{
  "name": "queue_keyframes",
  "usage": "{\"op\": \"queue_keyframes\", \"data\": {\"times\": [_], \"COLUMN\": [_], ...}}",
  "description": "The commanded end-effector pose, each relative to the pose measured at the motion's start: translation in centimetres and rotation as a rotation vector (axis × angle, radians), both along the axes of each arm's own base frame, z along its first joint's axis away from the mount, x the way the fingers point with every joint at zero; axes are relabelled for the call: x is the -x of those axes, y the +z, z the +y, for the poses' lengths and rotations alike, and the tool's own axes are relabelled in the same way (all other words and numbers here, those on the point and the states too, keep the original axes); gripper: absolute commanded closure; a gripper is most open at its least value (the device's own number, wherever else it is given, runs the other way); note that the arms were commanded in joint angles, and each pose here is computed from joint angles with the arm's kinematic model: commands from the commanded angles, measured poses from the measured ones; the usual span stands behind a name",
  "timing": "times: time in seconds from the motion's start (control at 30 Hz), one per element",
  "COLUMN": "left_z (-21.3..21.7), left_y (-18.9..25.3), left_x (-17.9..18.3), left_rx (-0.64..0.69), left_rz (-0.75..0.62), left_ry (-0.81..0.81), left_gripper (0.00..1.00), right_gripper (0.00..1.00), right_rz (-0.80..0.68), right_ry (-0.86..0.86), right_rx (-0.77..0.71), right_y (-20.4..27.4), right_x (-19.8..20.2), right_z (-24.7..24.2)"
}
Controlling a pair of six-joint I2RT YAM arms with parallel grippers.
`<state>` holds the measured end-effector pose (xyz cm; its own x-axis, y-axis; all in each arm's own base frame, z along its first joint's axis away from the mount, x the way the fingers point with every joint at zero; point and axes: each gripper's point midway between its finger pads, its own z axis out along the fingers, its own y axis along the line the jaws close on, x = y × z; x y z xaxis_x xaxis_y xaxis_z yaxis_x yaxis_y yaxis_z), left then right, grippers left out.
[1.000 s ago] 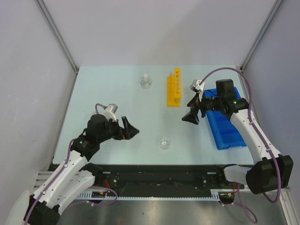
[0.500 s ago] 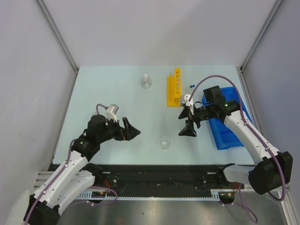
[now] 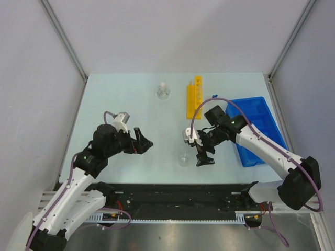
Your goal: Organize the chemistry lab equipment
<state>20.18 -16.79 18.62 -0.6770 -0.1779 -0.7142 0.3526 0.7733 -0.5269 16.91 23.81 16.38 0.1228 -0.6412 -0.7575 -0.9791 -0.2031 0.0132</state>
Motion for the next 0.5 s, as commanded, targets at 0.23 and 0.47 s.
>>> {"op": "queue_keyframes", "data": {"times": [0.23,0.47], "left_z": [1.6,1.5], "left_y": [2.4,2.4], "left_x": [-0.6,-0.6], "left_rx": [-0.078,-0.07], "left_rz": [-0.131,-0.149], "left_ry": [0.02,0.011], "left_gripper": [0.0,0.0], "right_gripper": [0.0,0.0], "right_rz": [-0.068,-0.048], "right_ry": [0.069,0.069], "right_rx": [0.114,0.116], "right_y": [-0.9,-0.8], "right_x": [0.6,0.6], "right_z": [0.0,0.7]}}
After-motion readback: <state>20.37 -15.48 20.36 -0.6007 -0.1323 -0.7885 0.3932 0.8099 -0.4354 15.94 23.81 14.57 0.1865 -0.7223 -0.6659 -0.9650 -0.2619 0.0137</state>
